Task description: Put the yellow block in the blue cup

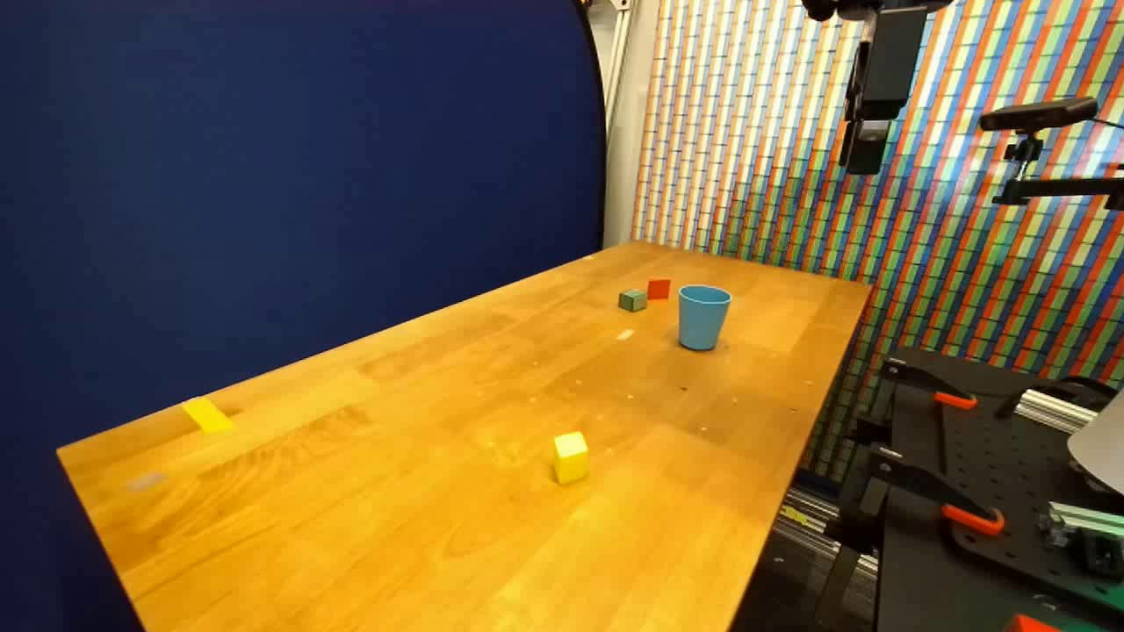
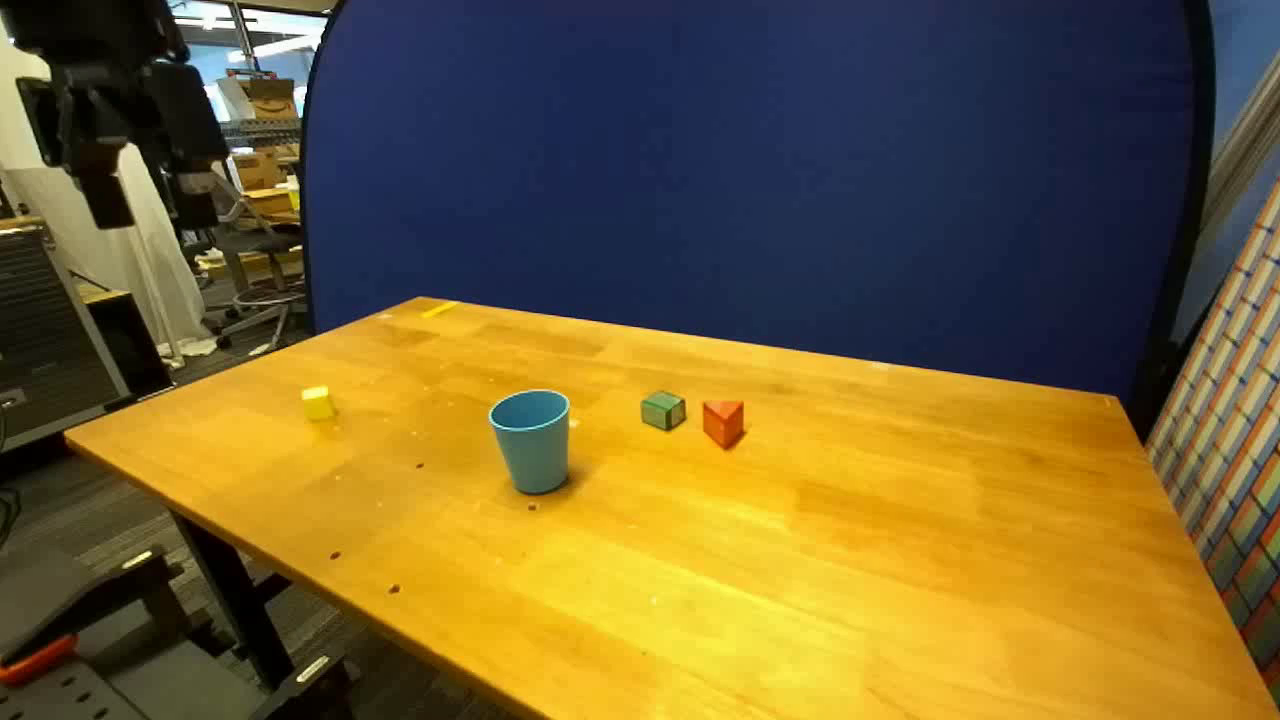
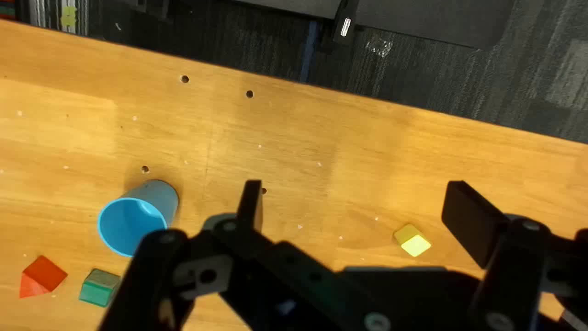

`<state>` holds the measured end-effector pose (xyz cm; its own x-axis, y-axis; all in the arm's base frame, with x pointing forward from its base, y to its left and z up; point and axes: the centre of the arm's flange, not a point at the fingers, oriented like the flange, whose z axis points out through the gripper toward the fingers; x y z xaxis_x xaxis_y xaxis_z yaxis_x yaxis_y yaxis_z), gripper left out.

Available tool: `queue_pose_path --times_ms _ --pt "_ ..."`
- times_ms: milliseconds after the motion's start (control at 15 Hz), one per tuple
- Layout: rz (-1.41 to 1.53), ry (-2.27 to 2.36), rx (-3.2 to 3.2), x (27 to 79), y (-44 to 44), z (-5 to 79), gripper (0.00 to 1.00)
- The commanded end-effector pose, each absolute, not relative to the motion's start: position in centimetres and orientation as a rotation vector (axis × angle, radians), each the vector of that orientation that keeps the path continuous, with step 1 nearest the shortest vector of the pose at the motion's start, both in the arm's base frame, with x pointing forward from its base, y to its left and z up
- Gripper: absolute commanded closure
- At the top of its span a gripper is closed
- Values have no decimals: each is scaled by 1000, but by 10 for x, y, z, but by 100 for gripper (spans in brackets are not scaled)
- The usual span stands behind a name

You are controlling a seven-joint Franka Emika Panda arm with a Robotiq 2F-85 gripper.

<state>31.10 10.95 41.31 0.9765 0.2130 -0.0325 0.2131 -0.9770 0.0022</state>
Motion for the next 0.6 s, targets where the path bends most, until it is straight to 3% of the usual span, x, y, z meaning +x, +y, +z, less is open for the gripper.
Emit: queue_pose_path --times_ms 0,267,533 --pt "-47 336 3118 311 110 414 0" --pt "-43 337 3118 312 110 415 0" --pt "-140 472 3089 361 151 344 0"
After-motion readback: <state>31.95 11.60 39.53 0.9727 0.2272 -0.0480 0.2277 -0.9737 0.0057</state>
